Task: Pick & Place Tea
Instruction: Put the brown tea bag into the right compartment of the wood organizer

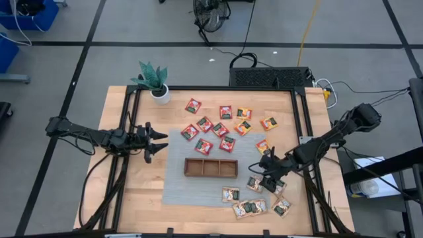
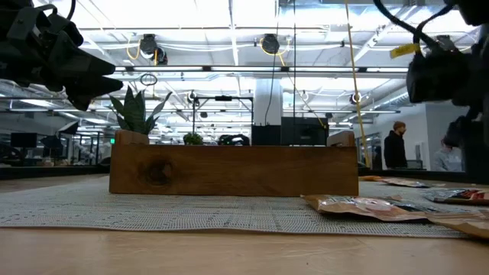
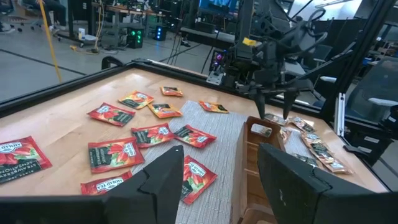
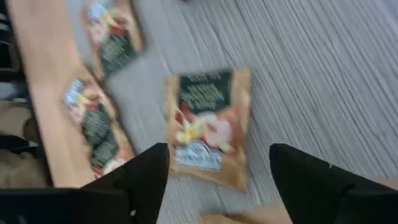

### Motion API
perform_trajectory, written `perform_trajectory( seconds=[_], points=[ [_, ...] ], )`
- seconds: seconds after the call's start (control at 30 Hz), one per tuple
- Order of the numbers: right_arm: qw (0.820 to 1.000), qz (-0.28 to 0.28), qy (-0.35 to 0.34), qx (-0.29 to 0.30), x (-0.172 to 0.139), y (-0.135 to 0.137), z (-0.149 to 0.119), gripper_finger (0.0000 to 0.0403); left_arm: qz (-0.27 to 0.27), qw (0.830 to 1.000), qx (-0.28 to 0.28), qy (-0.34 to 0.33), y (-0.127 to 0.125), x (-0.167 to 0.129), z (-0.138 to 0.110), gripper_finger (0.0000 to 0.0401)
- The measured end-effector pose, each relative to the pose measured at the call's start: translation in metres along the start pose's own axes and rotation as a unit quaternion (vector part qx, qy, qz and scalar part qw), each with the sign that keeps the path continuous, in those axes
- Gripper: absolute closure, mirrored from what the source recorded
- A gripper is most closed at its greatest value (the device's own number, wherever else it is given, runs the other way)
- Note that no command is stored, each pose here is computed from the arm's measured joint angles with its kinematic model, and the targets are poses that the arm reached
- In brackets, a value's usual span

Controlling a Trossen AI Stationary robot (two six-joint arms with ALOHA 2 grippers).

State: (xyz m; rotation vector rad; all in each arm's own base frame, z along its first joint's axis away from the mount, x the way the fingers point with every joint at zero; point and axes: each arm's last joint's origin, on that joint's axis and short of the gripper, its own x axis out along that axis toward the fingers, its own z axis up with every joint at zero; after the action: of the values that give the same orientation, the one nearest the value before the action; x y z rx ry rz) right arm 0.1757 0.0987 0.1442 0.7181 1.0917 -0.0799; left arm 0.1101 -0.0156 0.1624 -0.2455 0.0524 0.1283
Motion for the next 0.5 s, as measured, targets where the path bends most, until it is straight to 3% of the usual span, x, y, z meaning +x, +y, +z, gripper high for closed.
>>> perform_trajectory(
  seconds=[0.17, 0.5],
  points=[
    [0.999, -0.008, 0.033, 0.034, 0.0067, -0.0057, -0.0048, 0.0143, 0.000, 1.000, 0.000, 0.000, 0.0000, 0.0000, 0.0000, 0.0196],
    [0.997, 0.053, 0.046, 0.040, 0.0088, 0.0032, -0.0024, 0.0149, 0.000, 1.000, 0.000, 0.000, 0.0000, 0.0000, -0.0001, 0.0196]
  ],
)
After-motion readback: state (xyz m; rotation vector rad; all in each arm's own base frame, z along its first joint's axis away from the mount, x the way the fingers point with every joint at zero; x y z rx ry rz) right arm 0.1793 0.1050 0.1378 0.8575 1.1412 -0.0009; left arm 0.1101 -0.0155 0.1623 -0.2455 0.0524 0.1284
